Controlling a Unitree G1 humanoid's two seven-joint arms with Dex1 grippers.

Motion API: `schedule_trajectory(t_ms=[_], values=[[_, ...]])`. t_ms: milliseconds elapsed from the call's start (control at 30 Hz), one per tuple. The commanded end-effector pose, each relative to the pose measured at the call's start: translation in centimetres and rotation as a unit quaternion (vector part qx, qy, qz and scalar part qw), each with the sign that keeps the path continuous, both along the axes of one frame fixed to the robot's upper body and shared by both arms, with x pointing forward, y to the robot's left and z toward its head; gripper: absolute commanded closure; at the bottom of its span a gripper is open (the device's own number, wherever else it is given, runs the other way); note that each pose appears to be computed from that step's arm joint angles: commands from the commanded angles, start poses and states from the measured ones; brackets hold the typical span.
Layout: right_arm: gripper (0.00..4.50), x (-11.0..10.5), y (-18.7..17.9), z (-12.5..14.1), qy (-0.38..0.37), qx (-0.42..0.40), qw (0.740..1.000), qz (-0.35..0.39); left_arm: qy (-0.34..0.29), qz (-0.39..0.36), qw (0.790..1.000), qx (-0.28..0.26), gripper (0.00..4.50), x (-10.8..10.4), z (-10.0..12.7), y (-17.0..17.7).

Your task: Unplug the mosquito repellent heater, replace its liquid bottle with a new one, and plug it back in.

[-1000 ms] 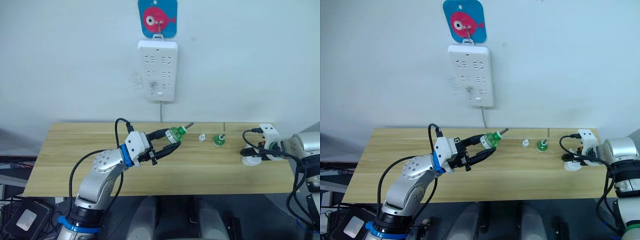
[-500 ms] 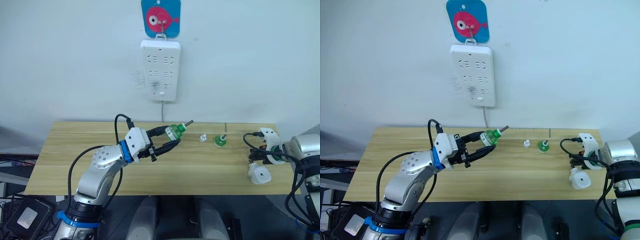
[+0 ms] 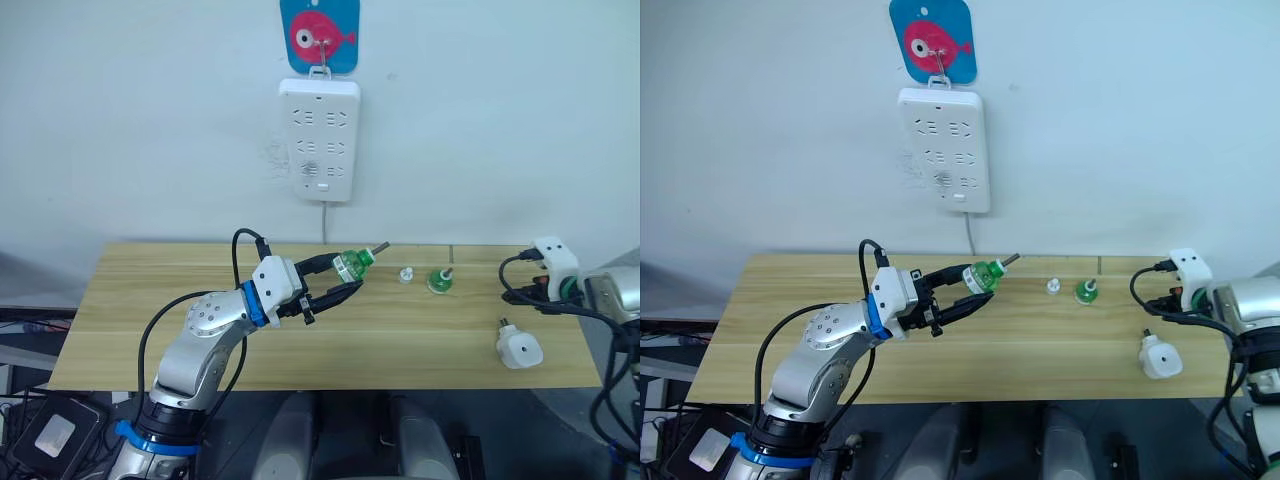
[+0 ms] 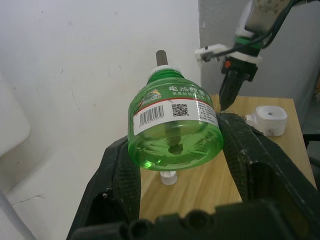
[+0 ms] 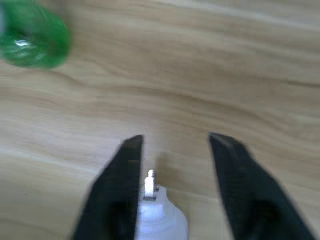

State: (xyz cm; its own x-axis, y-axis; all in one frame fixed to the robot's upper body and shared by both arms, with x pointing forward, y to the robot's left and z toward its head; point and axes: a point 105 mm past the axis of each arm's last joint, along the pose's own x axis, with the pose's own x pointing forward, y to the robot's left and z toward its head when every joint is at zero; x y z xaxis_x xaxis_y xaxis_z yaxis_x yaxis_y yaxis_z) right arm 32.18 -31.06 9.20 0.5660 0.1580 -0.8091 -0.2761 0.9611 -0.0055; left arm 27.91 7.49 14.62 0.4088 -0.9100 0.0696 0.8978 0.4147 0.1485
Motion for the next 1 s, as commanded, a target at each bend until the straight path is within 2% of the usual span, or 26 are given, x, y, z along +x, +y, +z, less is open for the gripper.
schedule_trajectory(t_ms=[33, 100, 133, 500, 1000], values=[[0.98, -1.8, 0.4, 0.9, 0.017, -0.002, 0.999, 0.028, -0.011, -0.008, 1.000, -0.006, 2.28, -0.7, 0.4, -0.1], [0.17, -3.0, 0.3, 0.6, 0.030, -0.011, 0.999, 0.037, -0.008, -0.008, 1.000, -0.008, 2.28, -0.9, 0.3, -0.2], [0.05, -3.5, 0.3, 0.4, 0.035, -0.016, 0.998, 0.042, -0.007, -0.008, 1.000, -0.009, 2.28, -1.0, 0.3, -0.3], [0.05, -6.3, 0.4, -0.8, 0.063, -0.020, 0.997, 0.049, 0.001, -0.015, 1.000, -0.010, 2.28, -1.9, 0.0, -0.5], [0.05, -7.0, -0.6, -3.1, 0.075, -0.017, 0.997, 0.021, 0.015, -0.023, 1.000, -0.008, 2.28, -2.6, -0.2, -0.5]])
